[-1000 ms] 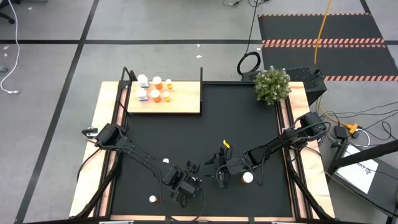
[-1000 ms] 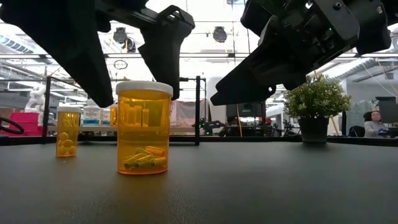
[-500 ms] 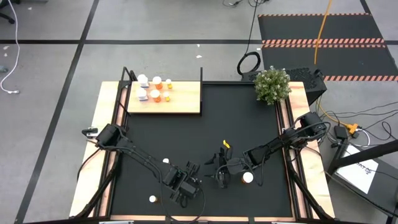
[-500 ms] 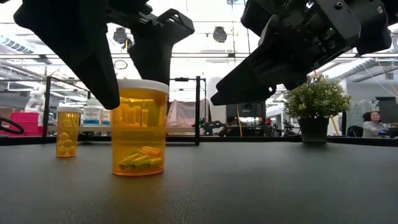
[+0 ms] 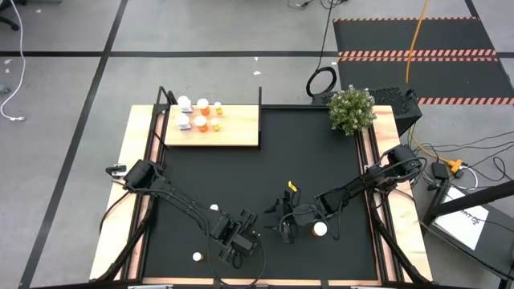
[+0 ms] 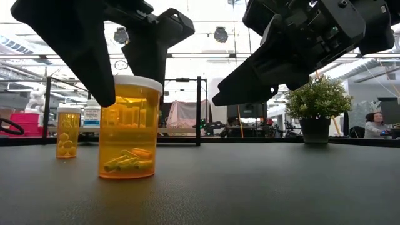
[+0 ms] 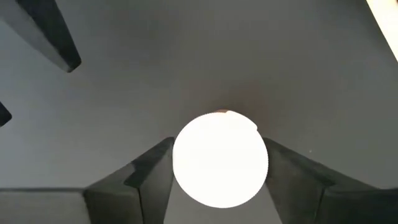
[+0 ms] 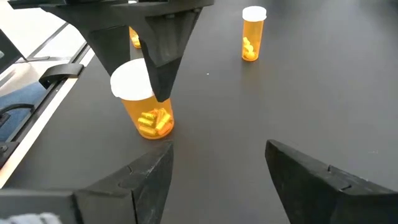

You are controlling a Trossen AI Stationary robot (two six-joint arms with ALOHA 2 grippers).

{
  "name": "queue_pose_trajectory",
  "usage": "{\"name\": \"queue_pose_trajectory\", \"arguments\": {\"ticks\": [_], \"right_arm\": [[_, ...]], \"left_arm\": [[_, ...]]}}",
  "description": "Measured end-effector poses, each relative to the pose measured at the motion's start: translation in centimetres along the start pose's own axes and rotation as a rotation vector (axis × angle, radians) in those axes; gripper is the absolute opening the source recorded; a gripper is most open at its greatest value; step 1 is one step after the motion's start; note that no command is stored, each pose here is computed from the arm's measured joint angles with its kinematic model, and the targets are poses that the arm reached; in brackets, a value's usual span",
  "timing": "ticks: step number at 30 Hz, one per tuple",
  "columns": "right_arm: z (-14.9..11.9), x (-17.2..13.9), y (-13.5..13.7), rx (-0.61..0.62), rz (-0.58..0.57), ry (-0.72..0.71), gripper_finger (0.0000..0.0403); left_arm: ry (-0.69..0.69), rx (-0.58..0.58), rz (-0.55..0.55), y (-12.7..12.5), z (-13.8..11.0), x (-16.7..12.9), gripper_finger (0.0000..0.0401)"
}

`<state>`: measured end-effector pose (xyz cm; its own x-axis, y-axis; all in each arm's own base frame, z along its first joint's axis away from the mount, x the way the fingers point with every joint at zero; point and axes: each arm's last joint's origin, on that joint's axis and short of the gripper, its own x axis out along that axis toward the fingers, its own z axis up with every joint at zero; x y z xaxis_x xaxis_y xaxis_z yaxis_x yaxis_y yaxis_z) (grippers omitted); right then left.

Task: Pick and place medicine bottles onto shelf by color
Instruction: Put the large orange pill bottle on the shelf

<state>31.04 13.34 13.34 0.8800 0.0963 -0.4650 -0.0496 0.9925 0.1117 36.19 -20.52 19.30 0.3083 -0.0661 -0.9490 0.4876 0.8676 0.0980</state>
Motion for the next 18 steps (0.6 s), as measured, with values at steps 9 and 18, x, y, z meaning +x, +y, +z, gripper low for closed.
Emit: {"name": "queue_pose_trajectory", "arguments": {"ticks": [9,18], "right_arm": [[0.0,0.0,0.0,0.0,0.0,0.0,0.0249],[0.0,0.0,0.0,-0.001,0.0,0.001,0.0249]], "left_arm": [[-0.002,0.003,-0.004,-0.1,0.0,-0.3,0.0205],[-0.021,0.02,-0.009,0.4,-0.5,-3.6,0.0233]]}}
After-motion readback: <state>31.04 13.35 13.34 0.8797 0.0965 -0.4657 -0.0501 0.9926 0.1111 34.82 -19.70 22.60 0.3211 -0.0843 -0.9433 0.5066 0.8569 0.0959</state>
